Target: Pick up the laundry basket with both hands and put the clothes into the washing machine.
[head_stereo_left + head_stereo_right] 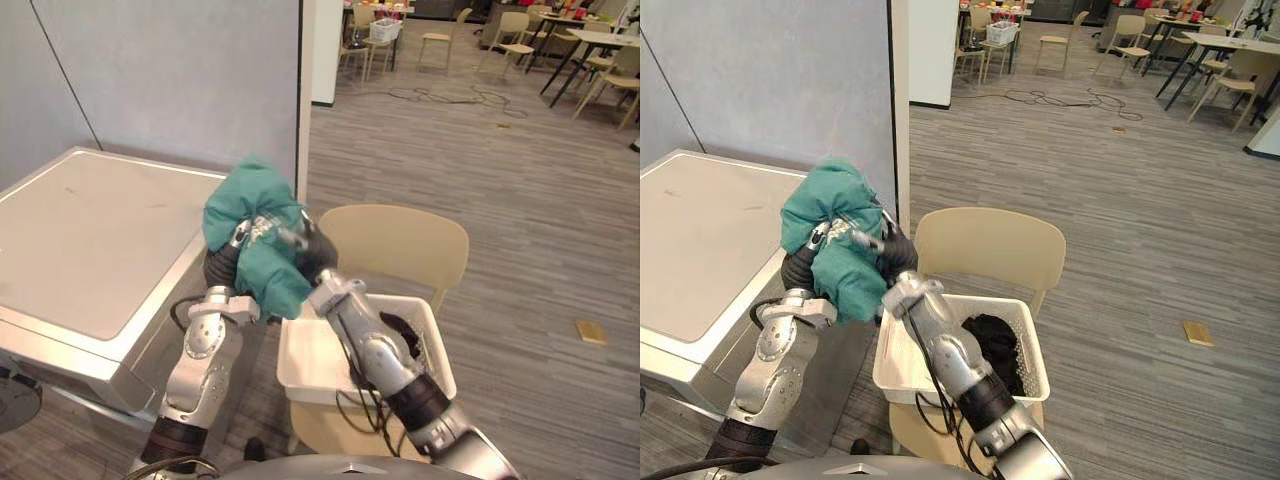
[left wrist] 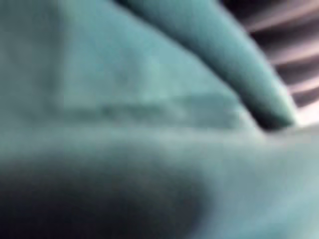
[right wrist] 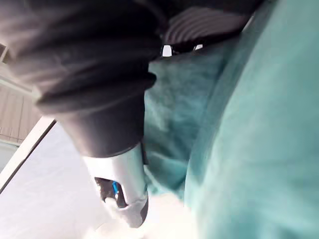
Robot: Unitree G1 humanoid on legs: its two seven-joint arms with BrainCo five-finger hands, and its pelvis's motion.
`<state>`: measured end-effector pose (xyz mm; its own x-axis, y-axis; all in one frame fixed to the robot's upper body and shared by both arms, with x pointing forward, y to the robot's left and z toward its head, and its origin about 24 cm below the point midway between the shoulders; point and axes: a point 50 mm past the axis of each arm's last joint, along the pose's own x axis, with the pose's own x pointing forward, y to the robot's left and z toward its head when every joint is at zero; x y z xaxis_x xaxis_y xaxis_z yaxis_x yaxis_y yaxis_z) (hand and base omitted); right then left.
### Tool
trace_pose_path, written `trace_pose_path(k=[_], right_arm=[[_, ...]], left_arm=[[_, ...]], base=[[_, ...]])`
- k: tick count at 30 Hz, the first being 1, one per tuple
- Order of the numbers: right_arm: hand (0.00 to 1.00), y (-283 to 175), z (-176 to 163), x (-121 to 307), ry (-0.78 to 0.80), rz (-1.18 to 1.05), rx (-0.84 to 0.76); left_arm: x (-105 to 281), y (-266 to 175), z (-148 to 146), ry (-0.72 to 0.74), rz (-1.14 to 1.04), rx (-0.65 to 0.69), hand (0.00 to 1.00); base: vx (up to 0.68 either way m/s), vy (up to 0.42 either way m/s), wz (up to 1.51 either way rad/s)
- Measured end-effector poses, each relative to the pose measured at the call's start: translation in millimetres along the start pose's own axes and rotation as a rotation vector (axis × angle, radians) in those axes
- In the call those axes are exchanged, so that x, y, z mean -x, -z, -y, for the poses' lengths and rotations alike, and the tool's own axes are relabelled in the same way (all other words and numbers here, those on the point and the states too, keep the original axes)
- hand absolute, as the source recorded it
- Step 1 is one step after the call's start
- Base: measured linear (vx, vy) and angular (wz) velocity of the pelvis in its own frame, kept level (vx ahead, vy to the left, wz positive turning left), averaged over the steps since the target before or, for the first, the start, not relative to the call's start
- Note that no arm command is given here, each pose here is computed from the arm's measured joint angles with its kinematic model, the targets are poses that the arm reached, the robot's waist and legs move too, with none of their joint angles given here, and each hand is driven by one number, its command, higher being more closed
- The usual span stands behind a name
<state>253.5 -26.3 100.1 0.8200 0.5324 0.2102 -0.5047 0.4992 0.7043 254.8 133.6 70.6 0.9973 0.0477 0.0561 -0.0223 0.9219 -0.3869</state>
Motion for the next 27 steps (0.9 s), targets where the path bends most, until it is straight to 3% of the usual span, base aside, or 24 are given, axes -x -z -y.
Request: trace_pose_path(k=[4,7,12,18,23,27], right_arm=[[0.00,6.9,6.7,33.7,0.015,-0.005,-0.047],[0.00,3.1,29.3,55.5,0.125,0.037,-0.065],[0.00,-11.0,68.3,100.8,0.359,0.133,-0.056],[0.00,-16.5,88.2,133.9,0.537,0.204,-0.043],[0.00,4.4,120.5,179.2,0.803,0.182,-0.081],[0.00,28.6,146.4,246.5,1.148,0.041,-0.003]], left_arm=[[0.2,20.9,-14.5,-0.080,-0.119,0.087,1.00],[-1.0,20.1,-16.4,-0.116,-0.122,0.200,1.00],[-3.0,-3.7,-40.7,-0.225,0.004,0.369,1.00],[8.8,-33.1,-51.8,-0.243,0.169,0.467,1.00],[32.7,-19.0,-61.2,-0.276,0.136,0.481,1.00],[62.6,1.5,-68.9,-0.305,0.055,0.484,1.00]], base=[[0.03,-0.017,-0.15],[0.03,-0.019,-0.08],[-0.01,-0.013,-0.10],[-0.02,-0.006,-0.16],[0.01,-0.002,-0.08],[0.00,-0.002,-0.01]])
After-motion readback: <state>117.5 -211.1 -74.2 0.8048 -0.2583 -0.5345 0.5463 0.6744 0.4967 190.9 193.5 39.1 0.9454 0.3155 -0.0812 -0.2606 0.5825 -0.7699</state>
